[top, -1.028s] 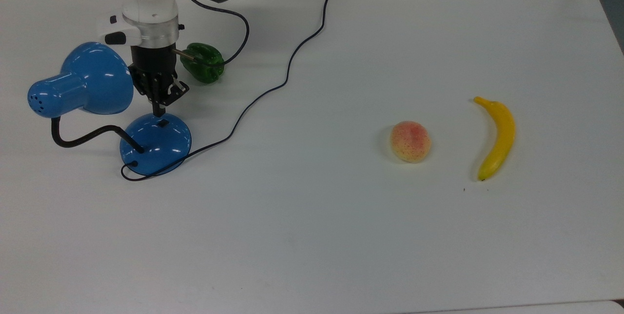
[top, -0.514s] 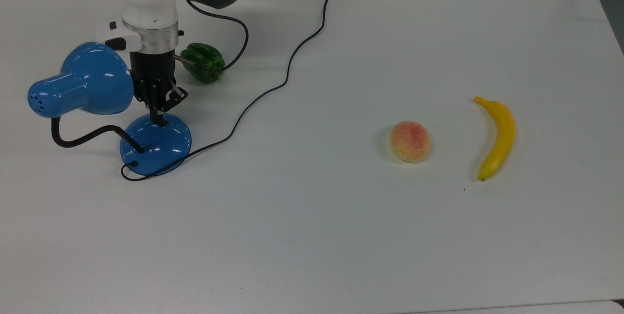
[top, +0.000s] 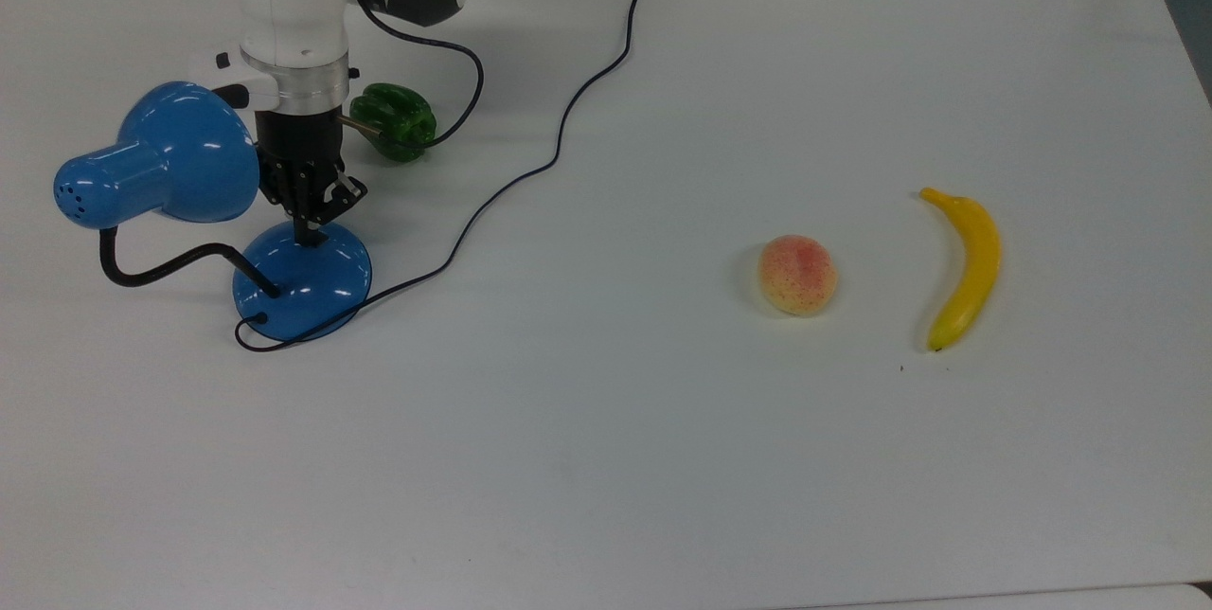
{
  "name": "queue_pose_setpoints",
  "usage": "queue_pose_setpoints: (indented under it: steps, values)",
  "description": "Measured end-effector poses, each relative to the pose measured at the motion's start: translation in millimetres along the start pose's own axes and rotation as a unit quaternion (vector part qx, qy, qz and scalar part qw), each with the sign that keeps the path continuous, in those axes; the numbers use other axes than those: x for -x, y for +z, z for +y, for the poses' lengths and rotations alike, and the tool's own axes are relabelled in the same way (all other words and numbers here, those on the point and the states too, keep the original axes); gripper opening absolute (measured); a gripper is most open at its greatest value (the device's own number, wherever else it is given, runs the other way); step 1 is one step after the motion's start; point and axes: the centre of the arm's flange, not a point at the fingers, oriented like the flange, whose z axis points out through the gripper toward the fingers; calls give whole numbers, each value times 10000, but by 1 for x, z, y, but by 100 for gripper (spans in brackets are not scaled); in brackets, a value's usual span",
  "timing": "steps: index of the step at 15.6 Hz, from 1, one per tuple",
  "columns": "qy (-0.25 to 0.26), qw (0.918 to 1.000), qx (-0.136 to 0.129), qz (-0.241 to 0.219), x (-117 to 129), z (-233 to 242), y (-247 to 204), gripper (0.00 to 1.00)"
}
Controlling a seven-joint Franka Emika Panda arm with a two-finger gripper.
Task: Turn on desk lamp
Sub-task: 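Press the switch on the lamp base with the gripper fingers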
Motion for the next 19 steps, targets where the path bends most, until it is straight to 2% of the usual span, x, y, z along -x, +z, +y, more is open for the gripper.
queue_pose_setpoints:
  steps: [6,19]
  values:
    - [-3,9998,-57,171,-1,-1,4,1]
    - [-71,9998,-7,159,-5,-1,-1,1]
